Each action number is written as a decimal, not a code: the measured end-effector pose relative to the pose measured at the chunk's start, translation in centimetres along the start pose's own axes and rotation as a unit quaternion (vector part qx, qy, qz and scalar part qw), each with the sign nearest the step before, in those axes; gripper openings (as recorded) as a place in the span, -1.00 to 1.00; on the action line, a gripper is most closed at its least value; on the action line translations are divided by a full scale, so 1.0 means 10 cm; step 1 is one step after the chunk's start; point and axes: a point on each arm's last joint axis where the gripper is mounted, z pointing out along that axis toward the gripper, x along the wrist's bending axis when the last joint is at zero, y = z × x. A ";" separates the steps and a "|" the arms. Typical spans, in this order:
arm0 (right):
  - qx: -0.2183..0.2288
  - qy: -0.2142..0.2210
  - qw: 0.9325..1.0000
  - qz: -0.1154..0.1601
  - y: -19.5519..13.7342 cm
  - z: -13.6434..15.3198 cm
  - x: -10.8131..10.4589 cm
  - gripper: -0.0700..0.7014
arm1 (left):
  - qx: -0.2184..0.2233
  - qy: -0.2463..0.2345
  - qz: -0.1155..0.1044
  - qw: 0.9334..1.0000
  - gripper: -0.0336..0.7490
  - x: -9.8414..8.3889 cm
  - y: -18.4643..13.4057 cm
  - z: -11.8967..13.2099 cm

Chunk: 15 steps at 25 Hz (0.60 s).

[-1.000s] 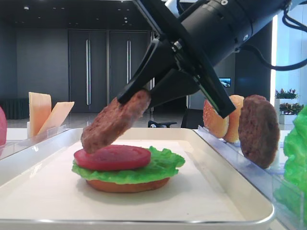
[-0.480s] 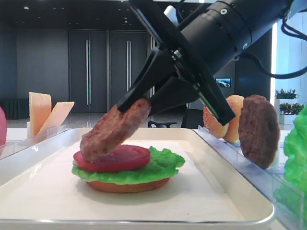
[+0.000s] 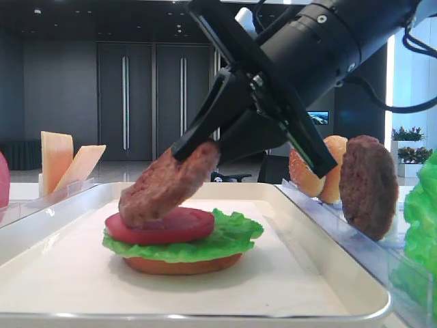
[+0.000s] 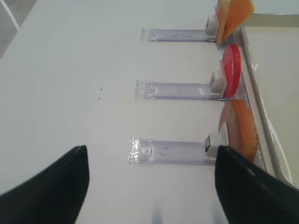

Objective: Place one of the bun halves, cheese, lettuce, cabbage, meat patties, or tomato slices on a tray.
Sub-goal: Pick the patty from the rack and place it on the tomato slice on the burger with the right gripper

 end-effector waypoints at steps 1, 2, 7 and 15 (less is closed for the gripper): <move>0.000 0.000 1.000 -0.001 0.00 0.00 0.00 -0.43 | 0.000 0.000 0.000 1.000 0.73 0.00 0.00 0.00; 0.000 -0.002 1.000 -0.004 0.00 0.00 0.00 -0.38 | 0.000 0.000 0.000 1.000 0.73 0.00 0.00 0.00; 0.008 -0.010 1.000 -0.022 -0.02 -0.01 -0.01 0.17 | 0.000 0.000 0.000 1.000 0.73 0.00 0.00 0.00; -0.027 -0.058 0.991 -0.119 0.02 -0.30 0.18 0.55 | 0.000 0.000 0.000 1.000 0.73 0.00 0.00 0.00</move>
